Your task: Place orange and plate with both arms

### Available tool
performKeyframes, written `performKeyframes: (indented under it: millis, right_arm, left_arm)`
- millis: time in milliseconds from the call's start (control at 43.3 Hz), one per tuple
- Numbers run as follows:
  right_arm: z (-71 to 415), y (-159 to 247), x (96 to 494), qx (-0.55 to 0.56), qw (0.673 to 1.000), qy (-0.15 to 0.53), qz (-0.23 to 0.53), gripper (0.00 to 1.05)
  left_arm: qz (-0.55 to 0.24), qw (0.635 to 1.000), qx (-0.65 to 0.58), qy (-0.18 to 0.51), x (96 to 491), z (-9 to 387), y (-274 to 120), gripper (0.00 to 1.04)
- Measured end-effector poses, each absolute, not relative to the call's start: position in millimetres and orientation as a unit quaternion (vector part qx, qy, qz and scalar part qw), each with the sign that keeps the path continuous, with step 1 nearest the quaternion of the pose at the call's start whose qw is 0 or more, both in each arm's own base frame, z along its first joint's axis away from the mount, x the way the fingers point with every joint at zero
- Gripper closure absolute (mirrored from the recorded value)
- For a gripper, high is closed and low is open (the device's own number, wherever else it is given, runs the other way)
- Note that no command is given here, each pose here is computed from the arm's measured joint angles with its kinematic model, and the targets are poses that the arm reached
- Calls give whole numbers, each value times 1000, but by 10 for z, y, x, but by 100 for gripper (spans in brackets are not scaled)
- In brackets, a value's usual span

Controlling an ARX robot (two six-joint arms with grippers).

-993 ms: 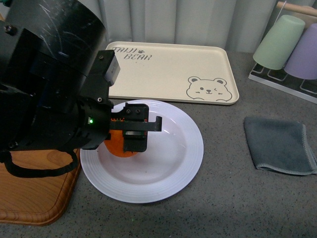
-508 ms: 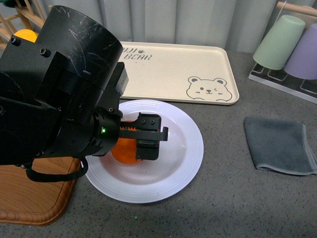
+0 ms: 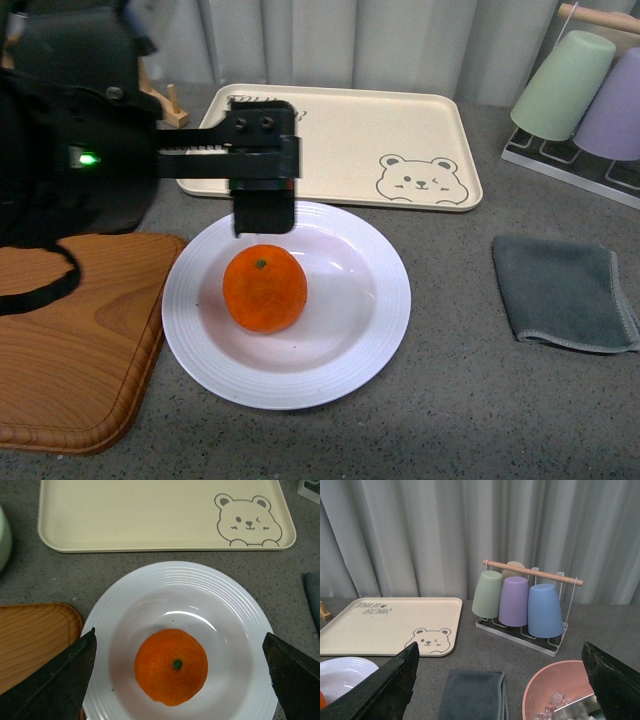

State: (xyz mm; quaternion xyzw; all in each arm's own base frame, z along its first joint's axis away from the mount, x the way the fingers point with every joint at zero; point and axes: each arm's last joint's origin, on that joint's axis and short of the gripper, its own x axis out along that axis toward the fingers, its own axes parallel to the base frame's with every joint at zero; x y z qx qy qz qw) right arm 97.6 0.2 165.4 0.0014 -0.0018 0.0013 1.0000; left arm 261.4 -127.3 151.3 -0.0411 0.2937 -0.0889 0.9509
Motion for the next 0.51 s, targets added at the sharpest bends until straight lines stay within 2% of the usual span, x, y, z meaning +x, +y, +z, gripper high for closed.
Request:
performKeyframes:
  millis: [323, 508]
  right_arm:
    - [1654, 2, 976, 1, 1000, -2, 1, 9]
    - [1654, 2, 976, 1, 1000, -2, 1, 9]
  left_arm:
    - [16, 968, -77, 237, 1844, 1710, -469, 7]
    - [55, 972, -115, 198, 1585, 1811, -283, 7]
